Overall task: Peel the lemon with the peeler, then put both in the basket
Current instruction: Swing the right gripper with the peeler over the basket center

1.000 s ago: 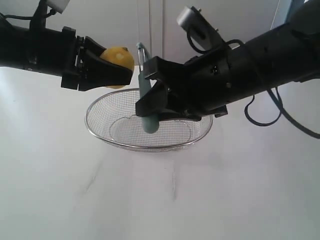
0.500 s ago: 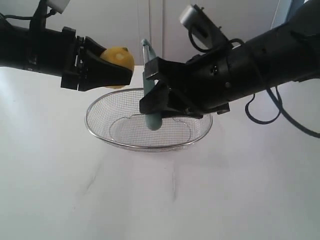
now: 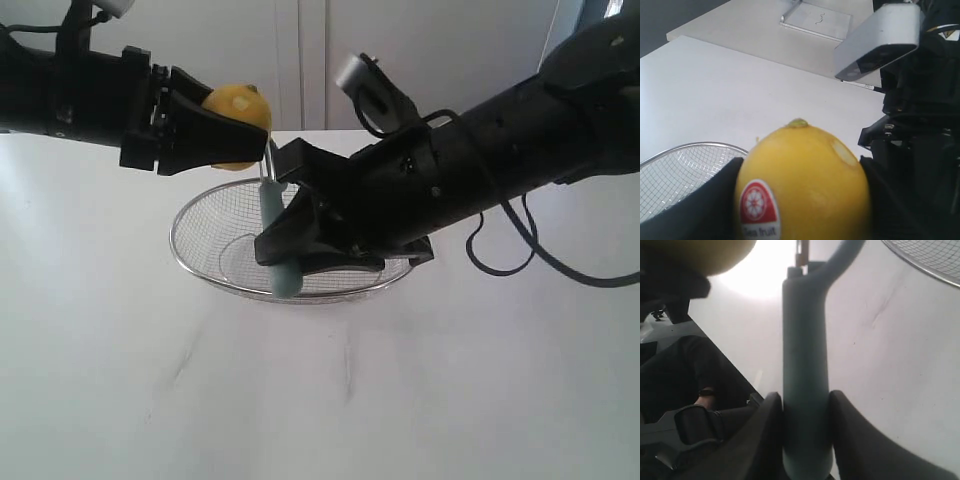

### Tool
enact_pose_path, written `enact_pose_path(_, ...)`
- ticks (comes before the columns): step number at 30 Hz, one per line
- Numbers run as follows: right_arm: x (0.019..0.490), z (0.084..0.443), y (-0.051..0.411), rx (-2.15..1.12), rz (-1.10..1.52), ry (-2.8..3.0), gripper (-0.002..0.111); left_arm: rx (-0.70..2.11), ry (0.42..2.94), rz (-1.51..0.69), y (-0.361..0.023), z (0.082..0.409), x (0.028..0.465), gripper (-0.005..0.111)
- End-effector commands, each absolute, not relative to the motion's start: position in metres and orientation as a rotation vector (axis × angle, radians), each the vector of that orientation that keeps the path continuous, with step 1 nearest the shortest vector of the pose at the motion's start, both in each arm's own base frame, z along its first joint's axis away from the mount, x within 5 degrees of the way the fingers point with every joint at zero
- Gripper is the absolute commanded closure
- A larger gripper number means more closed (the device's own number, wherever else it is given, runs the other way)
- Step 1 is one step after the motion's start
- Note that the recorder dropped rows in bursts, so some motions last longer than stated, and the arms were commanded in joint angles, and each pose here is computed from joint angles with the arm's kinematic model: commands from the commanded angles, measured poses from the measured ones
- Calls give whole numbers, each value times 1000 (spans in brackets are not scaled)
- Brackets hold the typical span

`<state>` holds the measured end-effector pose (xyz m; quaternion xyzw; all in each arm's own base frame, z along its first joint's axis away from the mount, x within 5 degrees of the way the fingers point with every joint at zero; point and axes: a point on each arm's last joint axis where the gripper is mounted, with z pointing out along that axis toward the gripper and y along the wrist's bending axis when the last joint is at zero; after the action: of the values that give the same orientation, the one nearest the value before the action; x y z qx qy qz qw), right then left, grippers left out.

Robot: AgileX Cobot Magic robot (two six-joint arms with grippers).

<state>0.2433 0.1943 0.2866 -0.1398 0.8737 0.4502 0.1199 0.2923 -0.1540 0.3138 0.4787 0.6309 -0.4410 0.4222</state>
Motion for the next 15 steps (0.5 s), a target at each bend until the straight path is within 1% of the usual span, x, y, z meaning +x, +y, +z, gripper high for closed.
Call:
enact_pose_path(1,239,297,192,-420,1323,2501,108,1187,1538,-1158,-156,320,288,107)
enact_pose_path(8,225,331,181,-418,1284,2348,108,1189,1537,-1166,-156,321,288,107)
enact_pose_path(15,227,327,178,-431,1211,2364,108,1189,1537,-1166,-156,321,288,107)
